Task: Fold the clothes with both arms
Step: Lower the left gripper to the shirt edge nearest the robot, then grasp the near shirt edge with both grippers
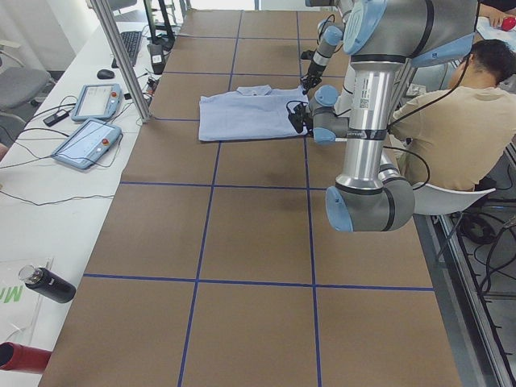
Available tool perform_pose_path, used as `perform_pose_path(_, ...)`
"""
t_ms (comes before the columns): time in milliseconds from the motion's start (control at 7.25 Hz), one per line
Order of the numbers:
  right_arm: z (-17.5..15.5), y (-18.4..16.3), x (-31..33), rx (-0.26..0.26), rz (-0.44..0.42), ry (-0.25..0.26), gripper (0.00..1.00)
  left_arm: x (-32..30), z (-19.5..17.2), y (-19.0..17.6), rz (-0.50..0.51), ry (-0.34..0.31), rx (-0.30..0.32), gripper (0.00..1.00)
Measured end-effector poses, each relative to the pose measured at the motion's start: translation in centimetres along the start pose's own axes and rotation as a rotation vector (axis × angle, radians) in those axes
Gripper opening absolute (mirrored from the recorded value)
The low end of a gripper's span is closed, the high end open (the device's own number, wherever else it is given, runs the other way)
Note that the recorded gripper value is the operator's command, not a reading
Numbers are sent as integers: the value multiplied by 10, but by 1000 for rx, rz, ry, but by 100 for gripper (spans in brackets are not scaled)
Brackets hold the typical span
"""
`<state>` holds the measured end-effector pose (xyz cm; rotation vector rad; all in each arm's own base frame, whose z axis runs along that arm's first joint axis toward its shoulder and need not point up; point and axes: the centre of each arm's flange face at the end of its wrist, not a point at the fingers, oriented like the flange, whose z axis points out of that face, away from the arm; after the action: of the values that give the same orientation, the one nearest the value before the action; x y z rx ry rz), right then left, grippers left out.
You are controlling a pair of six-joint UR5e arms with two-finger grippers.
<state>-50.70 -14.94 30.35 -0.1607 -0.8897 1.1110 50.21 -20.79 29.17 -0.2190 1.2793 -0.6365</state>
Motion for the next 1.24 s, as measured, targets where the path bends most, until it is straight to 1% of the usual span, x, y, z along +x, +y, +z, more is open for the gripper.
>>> perform_pose_path(138,0,1,1,2,0,2,0,-7,9,3,10,-18,1,90)
perform_pose_path(414,0,1,1,3,0,3,0,-9,23,18,21,-29,-15,72)
perform_pose_path(552,0,1,1,3,0,4,0,-6,29,25,24,-31,-23,67)
perform_pose_path(828,0,1,1,4,0,3,0,-3,40,33,26,-33,-30,65)
perform_pose_path(1242,-1,1,0,3,1,2,0,-8,45,43,31,-44,-42,65)
